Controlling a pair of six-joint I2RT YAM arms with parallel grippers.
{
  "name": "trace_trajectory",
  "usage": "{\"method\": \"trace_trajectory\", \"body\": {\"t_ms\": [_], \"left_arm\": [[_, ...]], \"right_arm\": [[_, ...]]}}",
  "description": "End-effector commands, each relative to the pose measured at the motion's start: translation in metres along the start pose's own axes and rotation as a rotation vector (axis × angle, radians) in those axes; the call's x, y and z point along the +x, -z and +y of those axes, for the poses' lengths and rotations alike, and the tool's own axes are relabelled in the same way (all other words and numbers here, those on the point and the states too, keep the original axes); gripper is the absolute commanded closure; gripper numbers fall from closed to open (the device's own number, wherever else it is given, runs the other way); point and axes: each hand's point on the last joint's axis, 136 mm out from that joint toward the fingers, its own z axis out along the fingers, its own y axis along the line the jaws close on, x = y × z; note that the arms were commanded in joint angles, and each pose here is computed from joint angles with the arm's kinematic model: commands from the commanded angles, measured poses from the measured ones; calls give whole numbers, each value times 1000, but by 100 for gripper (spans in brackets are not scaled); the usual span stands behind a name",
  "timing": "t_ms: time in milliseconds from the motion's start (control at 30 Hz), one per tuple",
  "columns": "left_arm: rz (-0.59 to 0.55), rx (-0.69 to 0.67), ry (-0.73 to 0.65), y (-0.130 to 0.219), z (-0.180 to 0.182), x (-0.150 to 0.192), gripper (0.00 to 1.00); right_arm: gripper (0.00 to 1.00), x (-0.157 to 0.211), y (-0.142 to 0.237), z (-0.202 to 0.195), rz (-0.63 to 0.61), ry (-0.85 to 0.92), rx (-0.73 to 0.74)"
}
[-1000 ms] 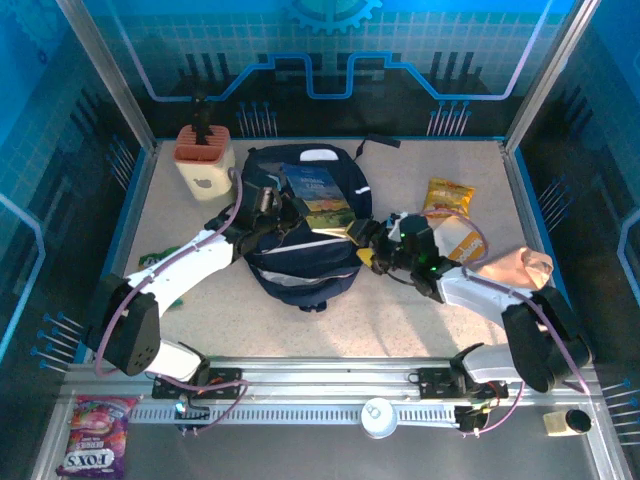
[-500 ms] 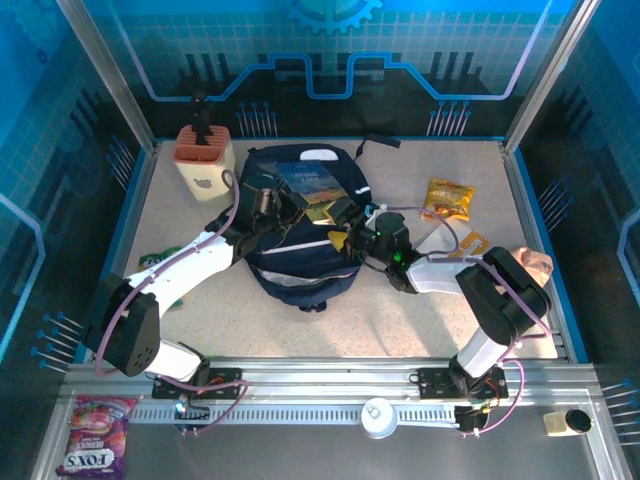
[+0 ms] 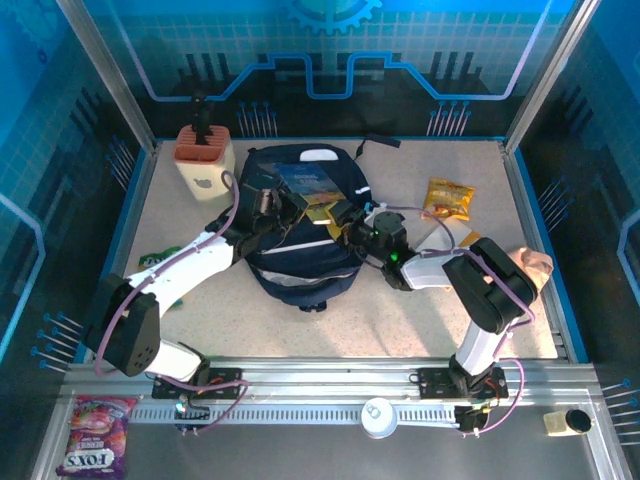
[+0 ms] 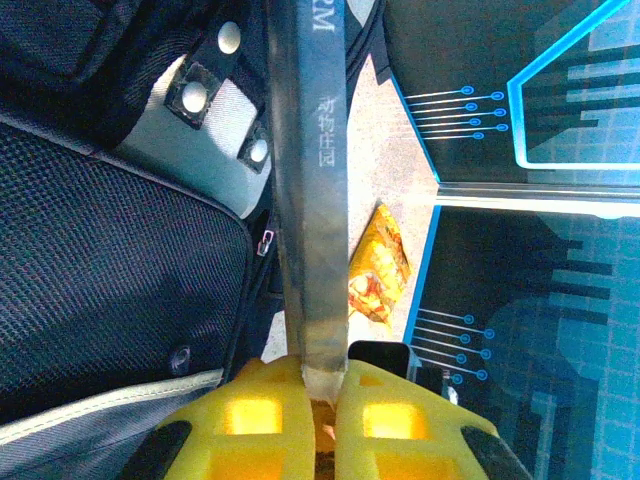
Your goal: Pack books, pencil case, and school supplies into a backpack
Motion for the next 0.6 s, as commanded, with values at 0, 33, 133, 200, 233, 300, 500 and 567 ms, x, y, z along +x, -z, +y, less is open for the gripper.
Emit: {"method": "trace_trajectory", "body": {"t_ms": [0, 33, 133, 200, 233, 300, 500, 567], "left_arm": [[-16, 66, -46, 5, -18, -3, 100], [-8, 66, -60, 5, -18, -2, 98], [11, 65, -99, 5, -18, 2, 86], [29, 52, -129, 3, -14, 5, 76], [37, 42, -151, 3, -12, 7, 68], [47, 20, -209, 3, -8, 8, 52], [75, -78, -489, 4, 8, 8, 32], [122, -106, -585, 2, 13, 14, 28]], "right_arm": [[60, -13, 10, 13, -42, 36, -37], [65, -15, 11, 13, -43, 42, -35], [80, -20, 14, 16, -46, 67, -32], [89, -24, 17, 19, -53, 91, -31], [92, -26, 20, 21, -57, 106, -32], [94, -29, 26, 25, -66, 144, -27], [96, -46, 56, 37, -93, 281, 16], [96, -50, 68, 39, -98, 326, 40]]}}
